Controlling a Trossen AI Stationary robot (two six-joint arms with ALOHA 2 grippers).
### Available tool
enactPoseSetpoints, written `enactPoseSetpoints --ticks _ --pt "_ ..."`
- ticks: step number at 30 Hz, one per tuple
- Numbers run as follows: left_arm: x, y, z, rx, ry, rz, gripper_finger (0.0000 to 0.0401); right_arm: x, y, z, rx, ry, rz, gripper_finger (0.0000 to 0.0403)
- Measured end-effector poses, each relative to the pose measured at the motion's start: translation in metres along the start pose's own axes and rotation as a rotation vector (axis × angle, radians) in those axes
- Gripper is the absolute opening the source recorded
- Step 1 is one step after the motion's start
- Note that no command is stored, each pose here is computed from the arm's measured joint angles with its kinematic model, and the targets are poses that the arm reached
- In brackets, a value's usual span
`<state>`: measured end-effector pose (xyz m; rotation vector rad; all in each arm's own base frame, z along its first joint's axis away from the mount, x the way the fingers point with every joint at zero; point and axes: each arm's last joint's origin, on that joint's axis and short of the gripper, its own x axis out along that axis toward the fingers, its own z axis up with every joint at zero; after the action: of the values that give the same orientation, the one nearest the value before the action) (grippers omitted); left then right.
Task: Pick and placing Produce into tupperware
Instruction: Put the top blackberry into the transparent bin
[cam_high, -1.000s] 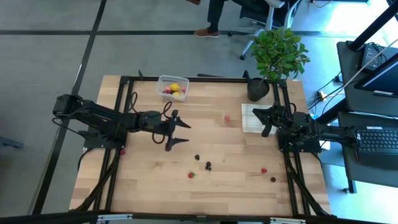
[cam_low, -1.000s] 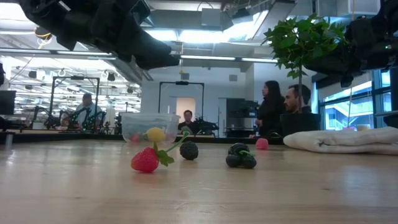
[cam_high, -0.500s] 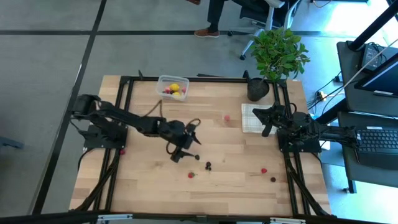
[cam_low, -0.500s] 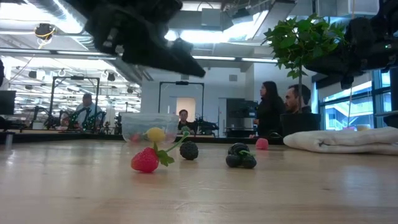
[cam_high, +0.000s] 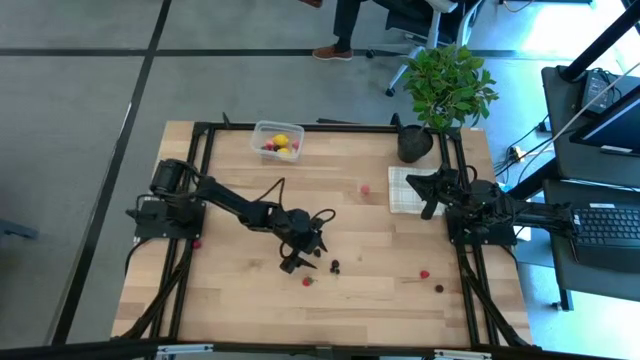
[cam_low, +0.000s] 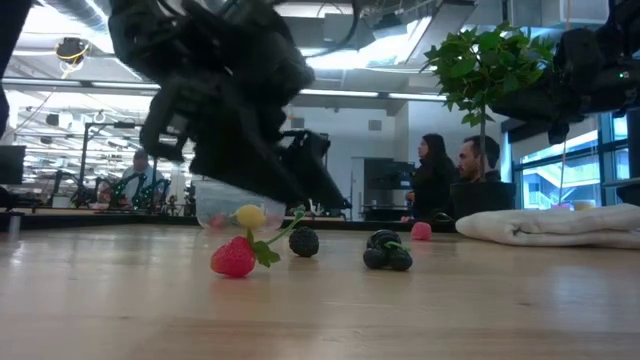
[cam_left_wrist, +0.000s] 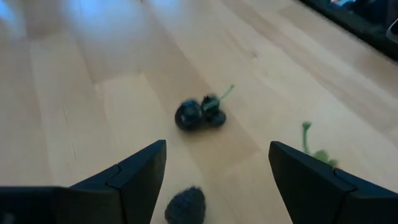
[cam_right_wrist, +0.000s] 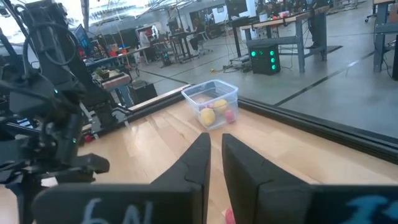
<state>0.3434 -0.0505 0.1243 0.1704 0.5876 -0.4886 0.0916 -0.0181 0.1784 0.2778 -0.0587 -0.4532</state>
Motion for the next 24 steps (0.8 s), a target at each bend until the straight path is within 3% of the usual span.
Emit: enactPoseSetpoints --ticks 17,24 --pt "0.02 0.015 -0.03 -0.062 0.028 -0.017 0.0273 0.0 -0.001 -0.004 0.013 0.037 -0.012 0.0045" --pt "0.022 0.015 -0.033 -0.068 0.049 -0.008 0.0222 0.0 -0.001 -0.004 0.013 0.037 -0.011 0.0045"
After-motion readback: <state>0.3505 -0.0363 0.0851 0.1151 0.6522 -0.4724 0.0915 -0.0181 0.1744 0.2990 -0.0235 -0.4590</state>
